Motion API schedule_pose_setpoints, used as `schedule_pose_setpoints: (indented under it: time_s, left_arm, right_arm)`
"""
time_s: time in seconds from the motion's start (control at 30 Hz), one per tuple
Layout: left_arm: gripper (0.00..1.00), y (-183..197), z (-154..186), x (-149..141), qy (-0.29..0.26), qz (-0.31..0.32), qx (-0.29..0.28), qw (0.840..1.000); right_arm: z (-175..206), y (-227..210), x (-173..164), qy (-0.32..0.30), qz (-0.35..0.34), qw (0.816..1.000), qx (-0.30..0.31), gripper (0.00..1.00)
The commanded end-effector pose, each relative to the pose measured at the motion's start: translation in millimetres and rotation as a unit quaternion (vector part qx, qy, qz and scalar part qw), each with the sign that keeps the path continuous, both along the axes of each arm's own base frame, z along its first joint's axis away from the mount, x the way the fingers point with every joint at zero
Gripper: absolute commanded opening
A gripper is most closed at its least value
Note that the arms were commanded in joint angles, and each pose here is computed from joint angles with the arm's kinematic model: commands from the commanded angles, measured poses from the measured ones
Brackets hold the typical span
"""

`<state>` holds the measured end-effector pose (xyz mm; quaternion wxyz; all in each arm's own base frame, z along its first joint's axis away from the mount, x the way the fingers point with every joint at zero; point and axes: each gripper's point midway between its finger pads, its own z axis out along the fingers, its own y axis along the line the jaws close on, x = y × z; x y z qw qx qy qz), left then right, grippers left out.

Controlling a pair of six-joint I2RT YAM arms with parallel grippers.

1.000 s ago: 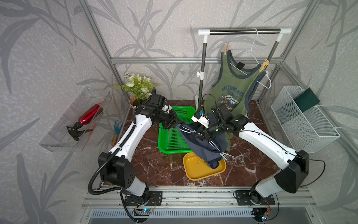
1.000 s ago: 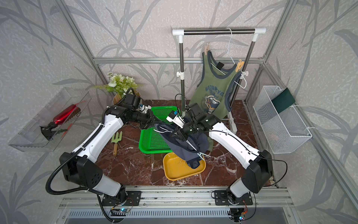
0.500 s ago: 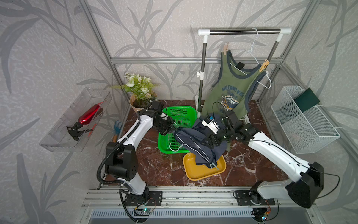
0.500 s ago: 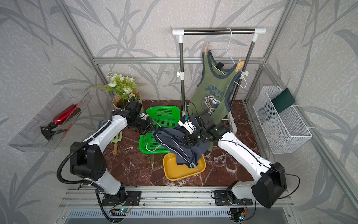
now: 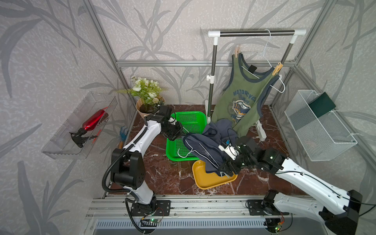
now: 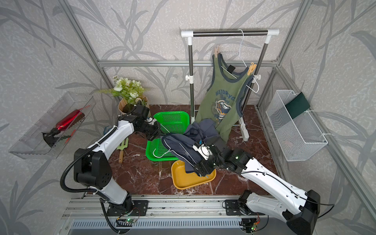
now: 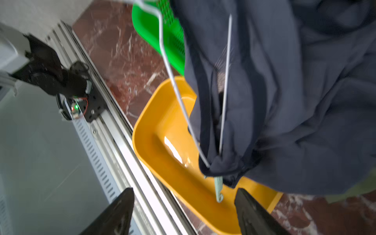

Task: Remove the clothespins securing tank tops to the hanger
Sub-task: Adjust the hanger, then adjust the tank top on the hanger.

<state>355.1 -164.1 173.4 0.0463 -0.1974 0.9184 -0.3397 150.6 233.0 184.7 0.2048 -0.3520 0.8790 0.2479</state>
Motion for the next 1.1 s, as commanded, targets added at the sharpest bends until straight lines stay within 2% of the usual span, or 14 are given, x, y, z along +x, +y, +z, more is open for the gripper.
schedule_pose_setpoints:
  time_s: [0.0,0.2,0.37,0.53,0.6,0.7,1.0,1.07]
  left_arm:
    - [0.00,7.4,10.3,7.3,-0.017,0.009,0.019,1.000]
    - [0.00,8.9,13.9,7.5,-0.025,0.012,0.022,0.999]
    - [0.00,9.3,15.2,6.0,-0.029,0.012,0.025,0.999]
    - [0.00,9.5,17.0,1.7,-0.035,0.010,0.029,0.999]
    - [0.00,7.9,16.9,-0.2,-0.036,0.007,0.030,0.999]
    - [0.00,6.3,18.2,-2.7,-0.039,0.006,0.031,0.999]
    - [0.00,5.2,20.4,-4.2,-0.043,0.006,0.033,0.998]
    - [0.00,4.1,20.7,-4.5,-0.044,0.005,0.032,0.999]
  right_arm:
    - [-19.7,-28.7,-14.2,0.032,-0.066,0.996,-0.049,0.79]
    - [-46.0,-30.4,-36.1,0.058,-0.077,0.993,-0.075,0.79]
    - [-66.1,-20.2,-35.1,0.057,-0.073,0.992,-0.080,0.77]
    - [-67.1,-3.4,-16.0,0.025,-0.086,0.995,-0.052,0.65]
    - [-61.7,9.4,-9.9,0.021,-0.083,0.996,-0.022,0.57]
    - [-62.1,19.7,-0.1,0.023,-0.079,0.997,-0.008,0.46]
    - [-82.5,26.6,11.8,0.044,-0.074,0.995,-0.043,0.42]
    - [-82.7,27.9,14.7,0.039,-0.077,0.996,-0.035,0.35]
